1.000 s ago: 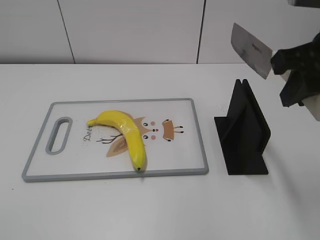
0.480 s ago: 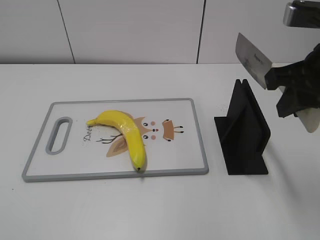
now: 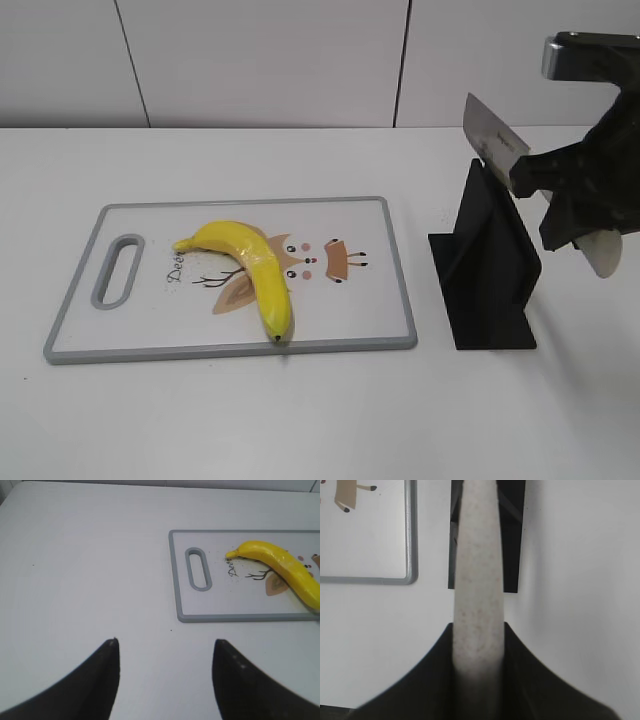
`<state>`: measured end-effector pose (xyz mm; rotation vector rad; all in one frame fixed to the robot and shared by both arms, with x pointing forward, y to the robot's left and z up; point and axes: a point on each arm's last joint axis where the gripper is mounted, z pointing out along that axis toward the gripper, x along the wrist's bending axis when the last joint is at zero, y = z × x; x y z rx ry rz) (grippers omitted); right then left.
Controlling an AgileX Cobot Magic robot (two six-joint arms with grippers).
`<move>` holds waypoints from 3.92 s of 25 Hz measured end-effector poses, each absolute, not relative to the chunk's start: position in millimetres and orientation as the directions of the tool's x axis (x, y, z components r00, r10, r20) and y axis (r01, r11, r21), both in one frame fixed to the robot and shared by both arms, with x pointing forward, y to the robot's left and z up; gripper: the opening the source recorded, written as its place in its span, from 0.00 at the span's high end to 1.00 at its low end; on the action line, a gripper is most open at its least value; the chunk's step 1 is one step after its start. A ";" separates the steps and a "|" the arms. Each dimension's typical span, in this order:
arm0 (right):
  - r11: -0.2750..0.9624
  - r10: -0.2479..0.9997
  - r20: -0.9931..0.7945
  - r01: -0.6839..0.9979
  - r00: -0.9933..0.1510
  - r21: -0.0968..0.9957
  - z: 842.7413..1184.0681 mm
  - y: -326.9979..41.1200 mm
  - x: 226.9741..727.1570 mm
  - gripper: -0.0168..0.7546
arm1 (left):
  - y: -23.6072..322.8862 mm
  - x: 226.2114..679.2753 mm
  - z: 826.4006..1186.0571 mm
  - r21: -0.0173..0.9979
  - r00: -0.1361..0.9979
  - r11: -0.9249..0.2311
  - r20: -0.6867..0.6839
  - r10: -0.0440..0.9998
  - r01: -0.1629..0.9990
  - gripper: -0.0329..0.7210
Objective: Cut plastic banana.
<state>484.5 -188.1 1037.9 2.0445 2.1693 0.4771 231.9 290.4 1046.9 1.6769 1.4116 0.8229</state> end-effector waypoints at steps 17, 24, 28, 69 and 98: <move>0.010 0.989 0.141 0.956 -0.054 0.294 991.8 -187.7 481.0 0.76 | 290.3 232.3 1047.7 0.878 0.174 -0.077 -0.007 0.985 0.472 0.27; -0.042 0.982 0.190 0.969 -0.006 0.245 988.9 -183.9 478.6 0.76 | 290.3 232.3 1047.7 0.878 0.173 -0.076 -0.008 0.985 0.472 0.28; -0.044 0.982 0.190 0.972 0.000 0.229 988.5 -183.9 477.2 0.76 | 290.3 232.3 1047.7 0.878 0.173 -0.075 -0.008 0.985 0.472 0.28; 0.223 0.900 0.043 0.543 -0.433 0.810 1112.2 -264.6 303.7 0.21 | 290.3 232.4 1047.7 0.879 0.173 -0.075 -0.008 0.985 0.472 0.32; 0.107 0.935 0.048 0.410 -0.351 0.906 1056.4 -294.1 231.1 0.22 | 290.2 232.4 1047.8 0.879 0.172 -0.073 -0.010 0.985 0.471 0.32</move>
